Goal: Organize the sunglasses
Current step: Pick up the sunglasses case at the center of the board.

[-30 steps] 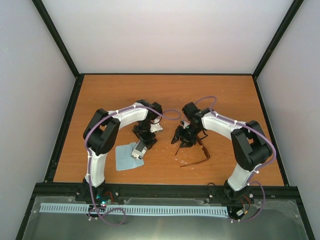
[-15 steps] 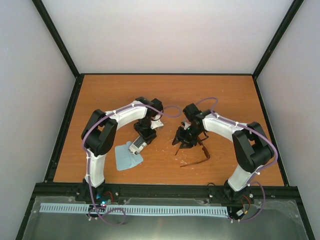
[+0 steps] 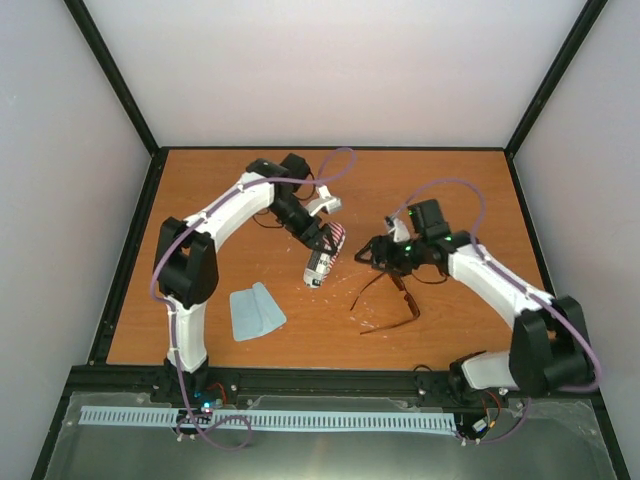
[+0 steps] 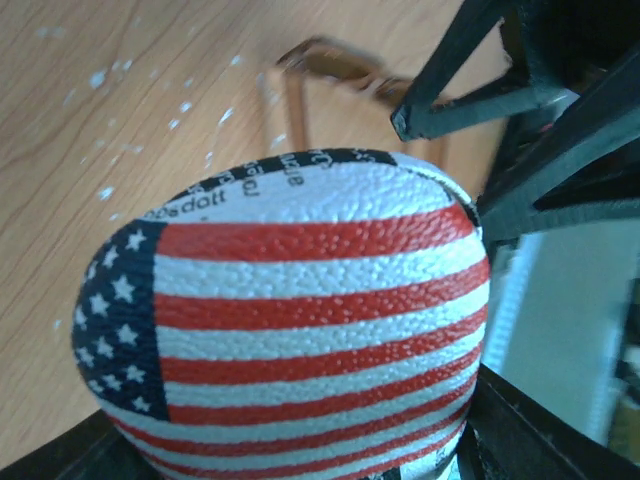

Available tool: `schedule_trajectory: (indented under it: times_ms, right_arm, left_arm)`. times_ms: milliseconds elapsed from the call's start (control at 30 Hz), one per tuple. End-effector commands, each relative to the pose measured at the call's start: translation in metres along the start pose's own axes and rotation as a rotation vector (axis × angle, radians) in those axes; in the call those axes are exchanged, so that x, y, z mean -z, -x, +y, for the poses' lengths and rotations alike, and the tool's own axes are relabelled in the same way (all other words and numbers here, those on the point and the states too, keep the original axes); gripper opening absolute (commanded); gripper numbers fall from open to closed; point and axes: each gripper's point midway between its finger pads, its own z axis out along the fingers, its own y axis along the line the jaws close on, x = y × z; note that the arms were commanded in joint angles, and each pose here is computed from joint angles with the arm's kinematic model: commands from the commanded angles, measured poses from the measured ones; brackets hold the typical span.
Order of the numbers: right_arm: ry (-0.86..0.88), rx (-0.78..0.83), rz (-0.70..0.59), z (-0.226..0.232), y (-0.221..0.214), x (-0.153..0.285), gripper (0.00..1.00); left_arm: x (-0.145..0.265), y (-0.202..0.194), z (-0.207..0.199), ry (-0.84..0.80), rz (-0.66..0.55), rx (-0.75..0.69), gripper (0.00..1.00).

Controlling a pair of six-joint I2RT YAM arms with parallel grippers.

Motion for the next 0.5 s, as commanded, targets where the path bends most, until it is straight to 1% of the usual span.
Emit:
schedule_trajectory:
  times_ms: [0,67,100,167,233,400,467]
  right_arm:
    - [0.189,0.185,-0.179,0.041,0.025,0.054,0.70]
    - [0.293,0.209,-0.254,0.062,0.029,0.077,0.80]
    - [0.341,0.224,-0.272,0.071,0.029,0.083,0.82]
    - [0.415,0.235,-0.280,0.084,0.030,0.088,0.82]
    - [0.438,0.223,-0.261,0.086,0.035,0.083,0.81]
    - [0.520,0.277,-0.275,0.109,0.048,0.089,0.81]
    - [0.520,0.288,-0.271,0.111,0.048,0.090,0.81]
  left_arm:
    - [0.043,0.028,-0.053,-0.292,-0.172,-0.083,0.45]
    - [0.052,0.037,-0.065,-0.361,-0.211,-0.098,0.45]
    - [0.056,0.041,-0.070,-0.383,-0.230,-0.115,0.45]
    - [0.062,0.046,-0.079,-0.432,-0.257,-0.133,0.45]
    - [0.067,0.050,-0.085,-0.469,-0.279,-0.146,0.45]
    - [0.074,0.053,-0.093,-0.490,-0.301,-0.168,0.45]
    - [0.077,0.053,-0.096,-0.504,-0.310,-0.175,0.46]
